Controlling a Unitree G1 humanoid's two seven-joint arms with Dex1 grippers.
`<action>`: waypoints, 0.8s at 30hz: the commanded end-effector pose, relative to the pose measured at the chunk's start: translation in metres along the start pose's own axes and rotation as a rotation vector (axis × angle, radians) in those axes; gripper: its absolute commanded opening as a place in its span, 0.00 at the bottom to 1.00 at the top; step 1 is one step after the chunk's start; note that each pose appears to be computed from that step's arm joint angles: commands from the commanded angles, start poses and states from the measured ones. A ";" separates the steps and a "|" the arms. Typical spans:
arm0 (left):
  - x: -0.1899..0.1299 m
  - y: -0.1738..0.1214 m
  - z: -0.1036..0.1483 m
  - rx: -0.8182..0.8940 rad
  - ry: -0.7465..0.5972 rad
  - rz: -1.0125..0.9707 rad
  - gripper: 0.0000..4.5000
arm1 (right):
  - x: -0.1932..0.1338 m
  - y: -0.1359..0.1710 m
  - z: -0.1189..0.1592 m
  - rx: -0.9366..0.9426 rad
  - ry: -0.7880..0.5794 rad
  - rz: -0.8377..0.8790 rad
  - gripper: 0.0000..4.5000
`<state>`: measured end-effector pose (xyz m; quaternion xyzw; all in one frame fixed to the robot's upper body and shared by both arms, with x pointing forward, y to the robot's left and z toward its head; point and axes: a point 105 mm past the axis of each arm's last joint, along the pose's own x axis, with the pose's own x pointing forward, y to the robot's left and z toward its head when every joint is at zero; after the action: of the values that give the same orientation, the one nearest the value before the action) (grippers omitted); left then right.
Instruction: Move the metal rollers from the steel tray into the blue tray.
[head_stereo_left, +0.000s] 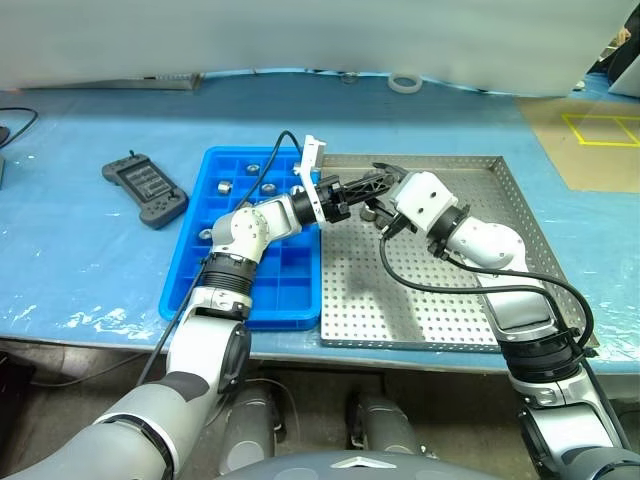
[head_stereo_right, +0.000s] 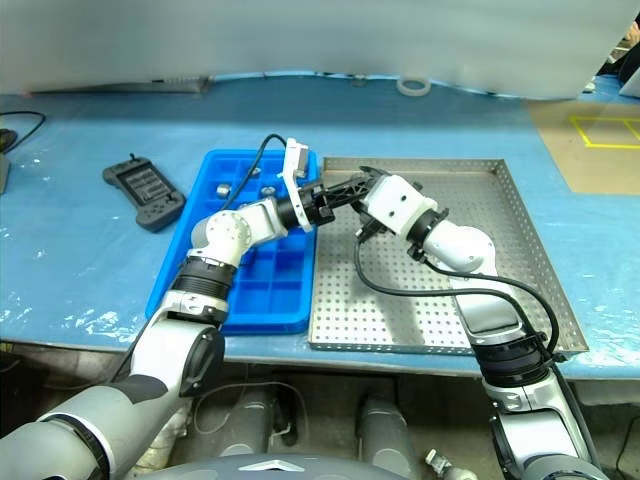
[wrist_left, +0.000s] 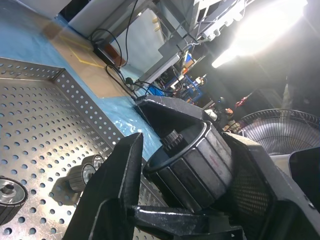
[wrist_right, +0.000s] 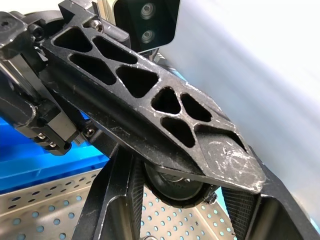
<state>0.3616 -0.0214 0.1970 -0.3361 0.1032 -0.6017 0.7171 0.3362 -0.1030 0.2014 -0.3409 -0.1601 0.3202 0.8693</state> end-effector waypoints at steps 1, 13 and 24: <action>0.003 0.001 0.024 0.068 -0.063 0.063 0.51 | 0.000 0.004 0.005 -0.052 0.002 0.033 0.40; 0.000 0.006 0.027 0.076 -0.076 0.101 0.51 | 0.000 0.000 0.007 0.034 -0.005 0.017 0.99; -0.050 -0.026 0.047 0.278 -0.001 0.033 0.51 | -0.007 -0.007 -0.002 0.022 0.025 -0.003 0.99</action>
<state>0.3708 0.0402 0.2149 -0.2516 0.0552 -0.5583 0.7886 0.3385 -0.1093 0.1904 -0.3344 -0.1206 0.3254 0.8762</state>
